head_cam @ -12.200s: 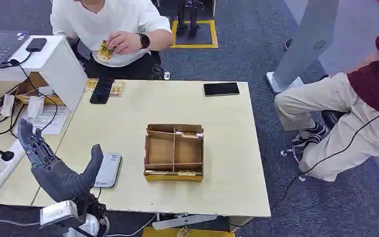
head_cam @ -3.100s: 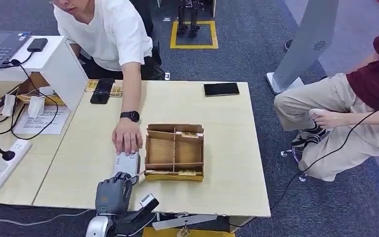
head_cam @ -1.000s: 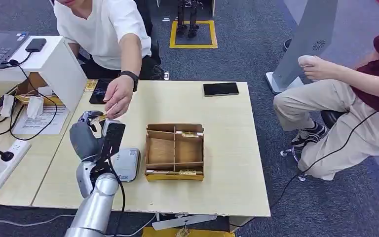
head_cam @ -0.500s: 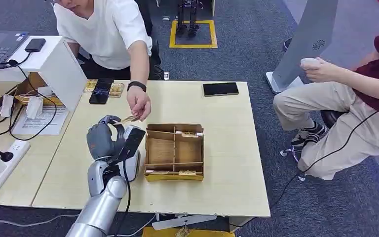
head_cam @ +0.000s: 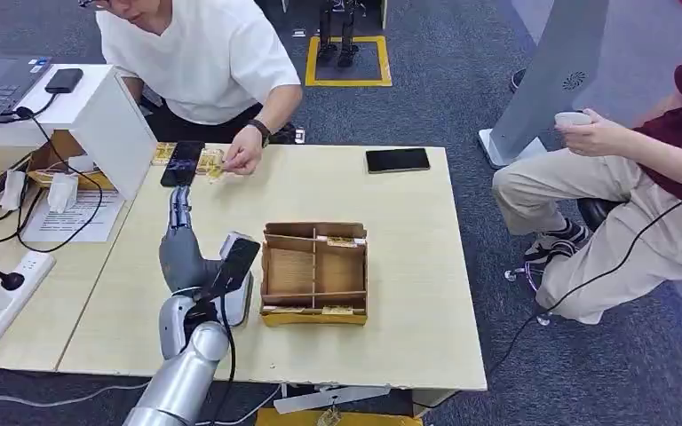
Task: Pass the card to the sensor for recognition and then transmit it.
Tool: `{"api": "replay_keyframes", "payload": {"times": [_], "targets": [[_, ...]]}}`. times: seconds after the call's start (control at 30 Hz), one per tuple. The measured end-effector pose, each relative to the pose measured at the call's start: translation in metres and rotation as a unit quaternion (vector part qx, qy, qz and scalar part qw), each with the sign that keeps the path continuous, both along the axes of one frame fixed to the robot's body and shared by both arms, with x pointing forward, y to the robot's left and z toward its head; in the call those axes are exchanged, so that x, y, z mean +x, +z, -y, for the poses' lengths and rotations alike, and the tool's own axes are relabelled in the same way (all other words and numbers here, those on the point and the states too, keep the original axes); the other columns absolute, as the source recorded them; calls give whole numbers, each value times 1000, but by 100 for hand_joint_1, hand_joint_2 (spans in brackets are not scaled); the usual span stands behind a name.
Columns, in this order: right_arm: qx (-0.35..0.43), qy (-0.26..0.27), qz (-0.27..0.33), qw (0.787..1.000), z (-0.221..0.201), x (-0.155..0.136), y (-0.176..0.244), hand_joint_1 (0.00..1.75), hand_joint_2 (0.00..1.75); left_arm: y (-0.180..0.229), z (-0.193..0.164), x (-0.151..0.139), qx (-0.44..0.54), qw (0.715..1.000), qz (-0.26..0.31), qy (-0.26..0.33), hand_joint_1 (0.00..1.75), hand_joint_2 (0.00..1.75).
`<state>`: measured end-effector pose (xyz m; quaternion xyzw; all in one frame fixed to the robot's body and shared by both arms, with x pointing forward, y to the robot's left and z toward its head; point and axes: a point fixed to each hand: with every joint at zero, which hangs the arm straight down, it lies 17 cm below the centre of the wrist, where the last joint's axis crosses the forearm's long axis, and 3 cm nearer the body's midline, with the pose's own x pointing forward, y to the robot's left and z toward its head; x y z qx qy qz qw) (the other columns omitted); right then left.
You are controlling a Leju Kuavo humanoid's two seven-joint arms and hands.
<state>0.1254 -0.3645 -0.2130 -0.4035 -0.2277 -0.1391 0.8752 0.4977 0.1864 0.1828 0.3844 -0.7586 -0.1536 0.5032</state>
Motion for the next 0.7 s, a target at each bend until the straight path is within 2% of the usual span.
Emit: {"api": "replay_keyframes", "payload": {"times": [0.43,0.7], "targets": [[0,-7,-1,1000,1,-3,0,0,175,12,-16,-15,-40,999,34,6,0,175],[-1,-24,1,1000,5,-10,0,0,175,22,-38,-52,-113,990,78,-5,0,175]]}}
